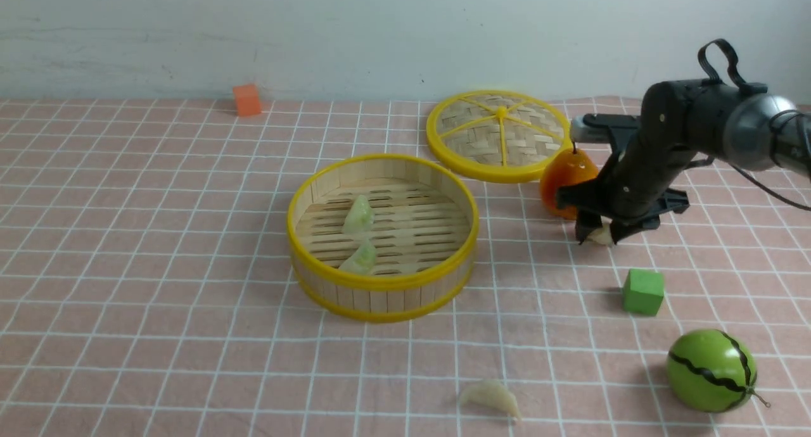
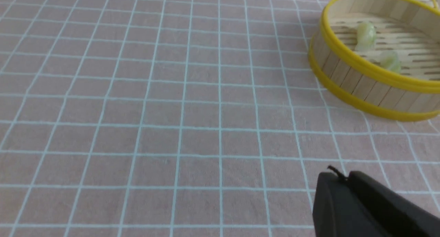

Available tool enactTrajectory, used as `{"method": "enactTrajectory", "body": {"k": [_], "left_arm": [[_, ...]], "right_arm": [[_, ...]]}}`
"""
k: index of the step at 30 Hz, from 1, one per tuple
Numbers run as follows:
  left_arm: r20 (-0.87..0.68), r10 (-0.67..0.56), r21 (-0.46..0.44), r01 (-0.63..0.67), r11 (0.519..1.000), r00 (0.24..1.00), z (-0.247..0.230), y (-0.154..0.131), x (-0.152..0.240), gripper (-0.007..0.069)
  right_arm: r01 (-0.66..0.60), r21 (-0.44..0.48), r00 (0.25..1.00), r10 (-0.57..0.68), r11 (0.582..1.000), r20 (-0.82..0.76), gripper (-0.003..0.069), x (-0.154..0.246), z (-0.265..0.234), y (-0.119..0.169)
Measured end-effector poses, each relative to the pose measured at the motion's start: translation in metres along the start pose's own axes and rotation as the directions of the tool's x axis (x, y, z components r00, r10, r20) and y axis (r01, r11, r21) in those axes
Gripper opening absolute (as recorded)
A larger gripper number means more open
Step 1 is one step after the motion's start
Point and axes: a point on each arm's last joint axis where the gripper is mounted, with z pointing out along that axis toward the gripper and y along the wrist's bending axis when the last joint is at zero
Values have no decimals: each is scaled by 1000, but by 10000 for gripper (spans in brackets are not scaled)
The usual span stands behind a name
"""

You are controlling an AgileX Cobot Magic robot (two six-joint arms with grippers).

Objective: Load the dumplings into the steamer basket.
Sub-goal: Use the right arm to grab a dumpling, then use the right arm to put the dumpling into the steamer

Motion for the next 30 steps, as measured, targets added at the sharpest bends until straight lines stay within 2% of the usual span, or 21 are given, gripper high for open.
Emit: {"method": "enactTrajectory", "body": {"k": [4,9,13,16,17,19,20,21,23,25,27,30], "left_arm": [[23,4,13,-5,1000,1000,0,-1,-2,39],[50,6,36,-8,999,999,0,-3,-3,39],[73,5,55,-9,998,997,0,-5,-6,39],[86,4,66,-10,998,996,0,-6,-7,39],[87,4,66,-10,998,996,0,-6,-7,39],[90,4,69,-10,998,996,0,-6,-7,39],[90,4,69,-10,998,996,0,-6,-7,39],[91,4,70,-10,998,996,0,-6,-7,39],[91,4,70,-10,998,996,0,-6,-7,39],[92,4,70,-10,997,996,0,-6,-7,39],[92,4,70,-10,997,996,0,-6,-7,39],[91,4,70,-10,998,996,0,-6,-7,39]], "right_arm": [[16,1,1000,-16,1000,-13,286,1,0,0],[51,-18,997,-52,999,-52,286,4,-3,2],[87,-109,992,-96,990,-84,286,7,-22,14],[178,-275,984,-176,945,32,286,4,-68,50],[188,-286,982,-183,940,44,286,4,-70,55],[285,-398,958,-241,872,158,286,6,-94,95],[290,-403,956,-243,868,163,286,6,-95,96],[348,-433,935,-276,831,222,286,8,-99,117],[418,-449,904,-316,789,287,286,15,-96,144],[478,-433,870,-346,764,351,286,21,-81,163],[497,-398,853,-350,771,388,286,23,-56,172],[484,-368,855,-340,794,391,286,24,-26,171]]}}
